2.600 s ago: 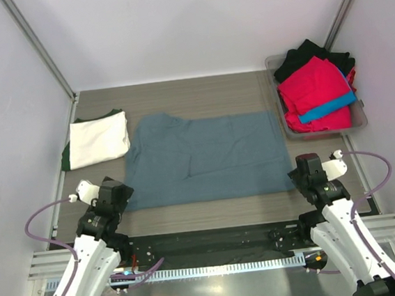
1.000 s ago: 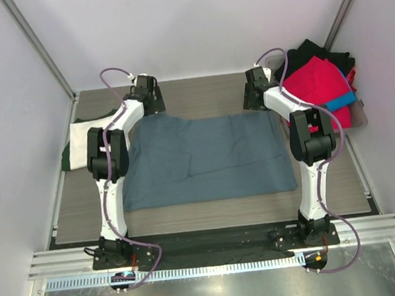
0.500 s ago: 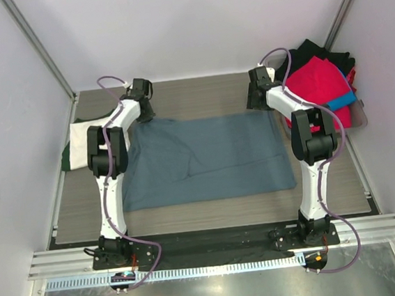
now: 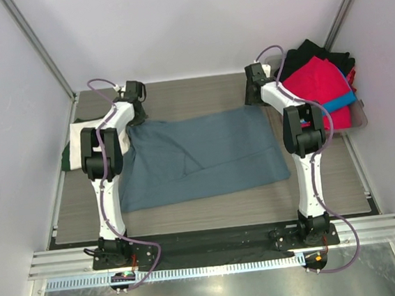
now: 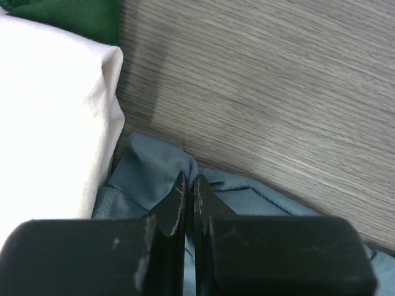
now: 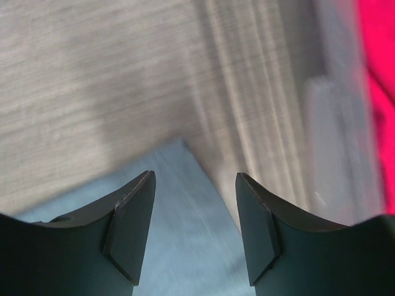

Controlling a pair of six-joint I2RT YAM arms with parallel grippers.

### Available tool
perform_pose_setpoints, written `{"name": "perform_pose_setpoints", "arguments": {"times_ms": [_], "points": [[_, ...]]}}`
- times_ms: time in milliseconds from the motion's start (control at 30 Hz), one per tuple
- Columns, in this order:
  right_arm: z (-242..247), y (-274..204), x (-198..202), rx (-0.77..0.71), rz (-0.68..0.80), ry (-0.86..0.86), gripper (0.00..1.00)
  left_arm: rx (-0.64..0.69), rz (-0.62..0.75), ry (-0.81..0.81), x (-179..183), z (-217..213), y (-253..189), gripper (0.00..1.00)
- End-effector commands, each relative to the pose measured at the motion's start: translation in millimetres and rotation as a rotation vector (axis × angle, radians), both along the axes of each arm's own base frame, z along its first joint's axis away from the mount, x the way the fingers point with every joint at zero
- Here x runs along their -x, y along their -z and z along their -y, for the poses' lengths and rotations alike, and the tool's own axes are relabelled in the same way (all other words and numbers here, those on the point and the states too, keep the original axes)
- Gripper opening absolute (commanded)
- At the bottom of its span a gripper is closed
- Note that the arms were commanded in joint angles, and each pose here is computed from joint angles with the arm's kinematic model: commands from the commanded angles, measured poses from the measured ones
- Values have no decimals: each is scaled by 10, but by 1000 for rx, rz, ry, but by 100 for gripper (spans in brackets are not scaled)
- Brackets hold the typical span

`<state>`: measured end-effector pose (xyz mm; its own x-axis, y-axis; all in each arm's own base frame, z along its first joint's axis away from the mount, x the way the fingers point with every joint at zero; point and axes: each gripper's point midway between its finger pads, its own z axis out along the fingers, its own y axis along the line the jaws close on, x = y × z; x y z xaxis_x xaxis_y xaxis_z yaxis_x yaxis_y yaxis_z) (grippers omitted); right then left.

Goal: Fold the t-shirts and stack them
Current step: Fold the tshirt

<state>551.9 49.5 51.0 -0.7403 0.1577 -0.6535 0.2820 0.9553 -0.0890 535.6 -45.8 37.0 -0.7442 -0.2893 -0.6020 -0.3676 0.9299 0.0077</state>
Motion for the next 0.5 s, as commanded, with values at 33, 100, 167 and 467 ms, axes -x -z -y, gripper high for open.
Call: {"name": "perform_pose_setpoints", "arguments": {"times_ms": [33, 100, 167, 467], "points": [[7, -110, -219, -3, 43, 4, 60, 28, 65, 18, -107, 40, -229, 0], [18, -68, -241, -10, 40, 8, 60, 56, 66, 27, -98, 91, -203, 0], [36, -8, -266, -26, 33, 12, 59, 72, 81, 31, -91, 122, -170, 0], [-19, 174, -209, -60, -2, 10, 11, 86, 97, 44, -132, 163, -227, 0]]}}
